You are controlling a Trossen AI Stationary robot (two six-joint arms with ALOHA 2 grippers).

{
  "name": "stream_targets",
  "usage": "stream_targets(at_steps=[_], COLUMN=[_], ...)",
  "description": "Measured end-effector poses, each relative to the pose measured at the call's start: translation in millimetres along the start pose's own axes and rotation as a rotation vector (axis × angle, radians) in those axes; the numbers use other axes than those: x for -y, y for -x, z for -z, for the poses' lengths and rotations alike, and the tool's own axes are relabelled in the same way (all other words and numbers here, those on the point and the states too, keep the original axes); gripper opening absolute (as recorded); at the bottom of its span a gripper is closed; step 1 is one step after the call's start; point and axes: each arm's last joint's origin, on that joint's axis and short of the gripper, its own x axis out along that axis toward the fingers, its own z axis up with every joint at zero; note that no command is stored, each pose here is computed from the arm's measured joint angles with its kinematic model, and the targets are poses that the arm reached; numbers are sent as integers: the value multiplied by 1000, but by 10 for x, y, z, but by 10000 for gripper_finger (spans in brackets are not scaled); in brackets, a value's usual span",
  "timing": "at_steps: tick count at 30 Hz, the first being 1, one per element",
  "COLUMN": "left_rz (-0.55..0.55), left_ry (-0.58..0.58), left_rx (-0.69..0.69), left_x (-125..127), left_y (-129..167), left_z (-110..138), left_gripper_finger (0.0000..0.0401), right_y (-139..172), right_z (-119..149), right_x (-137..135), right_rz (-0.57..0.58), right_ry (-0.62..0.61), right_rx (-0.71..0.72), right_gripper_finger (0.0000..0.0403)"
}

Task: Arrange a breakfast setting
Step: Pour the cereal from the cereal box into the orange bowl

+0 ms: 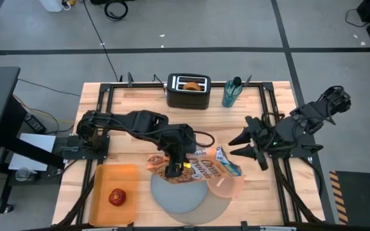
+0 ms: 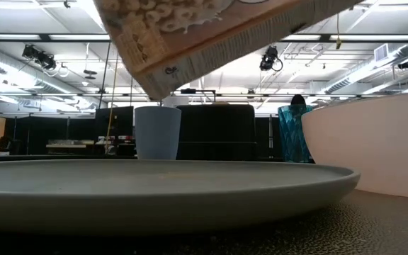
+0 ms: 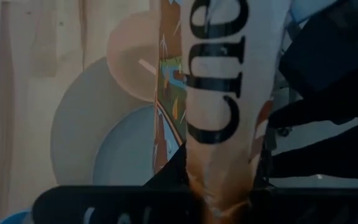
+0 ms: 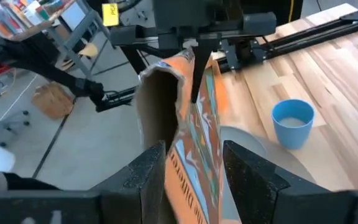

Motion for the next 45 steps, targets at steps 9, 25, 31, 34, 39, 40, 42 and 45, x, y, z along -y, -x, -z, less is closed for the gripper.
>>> stream_targets(at_steps=[9, 25, 31, 34, 39, 40, 42, 45], left_rz=[-16, -18, -17, -15, -24, -24, -27, -20], left_ry=[10, -9, -12, -11, -12, -16, -24, -28], left_rx=[-42, -27, 1, 8, 13, 16, 3, -3], left_x=[-20, 10, 11, 13, 8, 7, 1, 4], left_y=[-112, -162, -162, -162, -197, -213, -259, -288], left_z=[15, -2, -29, -36, -47, -54, -50, -50], left_gripper_finger=[11, 11, 11, 11, 11, 11, 11, 11], right_y=[-146, -332, -517, -540, -576, -586, -620, -639], right_z=[78, 146, 193, 202, 230, 238, 256, 270], right_x=[1, 3, -10, -7, -15, -19, -22, -29], right_rz=[-11, 29, 58, 55, 36, 26, 22, 12], right_ry=[-7, 52, 60, 54, 69, 71, 68, 70], right_rx=[68, 7, -18, -31, -63, -76, -92, -107], right_gripper_finger=[168, 168, 160, 139, 71, 53, 18, 10])
